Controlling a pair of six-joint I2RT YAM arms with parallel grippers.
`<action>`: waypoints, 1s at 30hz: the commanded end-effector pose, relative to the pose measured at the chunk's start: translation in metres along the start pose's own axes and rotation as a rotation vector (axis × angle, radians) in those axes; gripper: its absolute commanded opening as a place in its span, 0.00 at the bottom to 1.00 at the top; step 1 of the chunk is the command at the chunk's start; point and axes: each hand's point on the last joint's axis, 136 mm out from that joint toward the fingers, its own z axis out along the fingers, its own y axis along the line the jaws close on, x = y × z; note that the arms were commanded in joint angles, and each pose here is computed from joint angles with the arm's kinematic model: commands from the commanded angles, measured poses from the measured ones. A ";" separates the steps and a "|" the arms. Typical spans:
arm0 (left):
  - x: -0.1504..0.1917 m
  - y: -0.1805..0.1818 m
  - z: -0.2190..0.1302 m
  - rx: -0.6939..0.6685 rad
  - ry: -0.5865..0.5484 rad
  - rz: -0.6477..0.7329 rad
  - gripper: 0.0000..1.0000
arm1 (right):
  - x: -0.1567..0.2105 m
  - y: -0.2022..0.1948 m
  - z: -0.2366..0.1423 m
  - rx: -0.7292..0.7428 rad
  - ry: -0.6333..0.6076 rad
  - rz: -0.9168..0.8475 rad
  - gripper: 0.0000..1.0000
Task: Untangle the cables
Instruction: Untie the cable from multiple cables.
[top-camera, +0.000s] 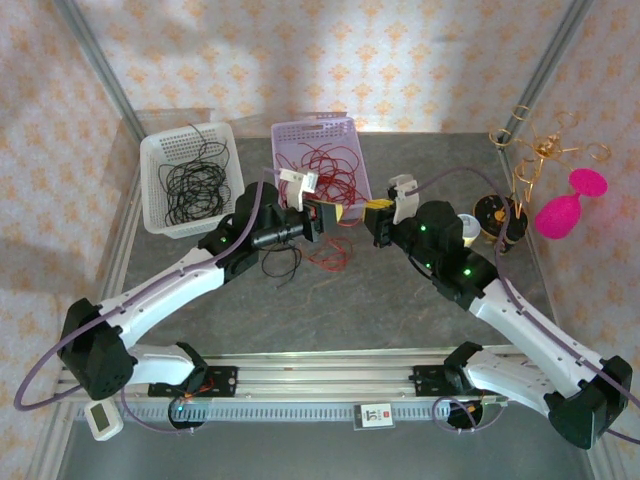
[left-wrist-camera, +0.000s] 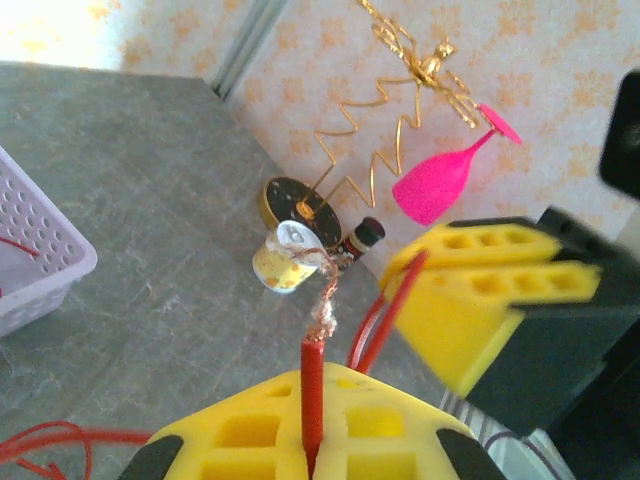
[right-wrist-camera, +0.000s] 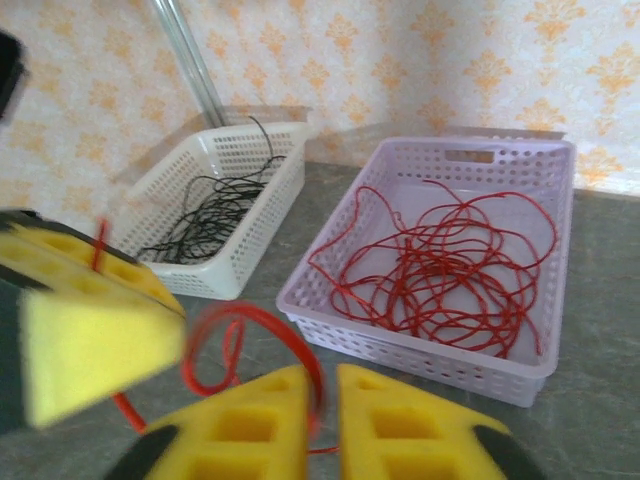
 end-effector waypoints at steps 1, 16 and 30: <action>-0.035 -0.023 -0.019 -0.003 -0.091 0.053 0.00 | 0.004 -0.017 -0.003 0.086 -0.032 0.046 0.25; -0.084 -0.072 -0.049 0.031 -0.127 0.156 0.00 | 0.026 0.040 -0.010 -0.308 -0.127 0.013 0.62; -0.133 -0.146 -0.078 0.171 -0.204 0.234 0.00 | 0.029 0.047 0.091 -0.268 -0.169 0.025 0.59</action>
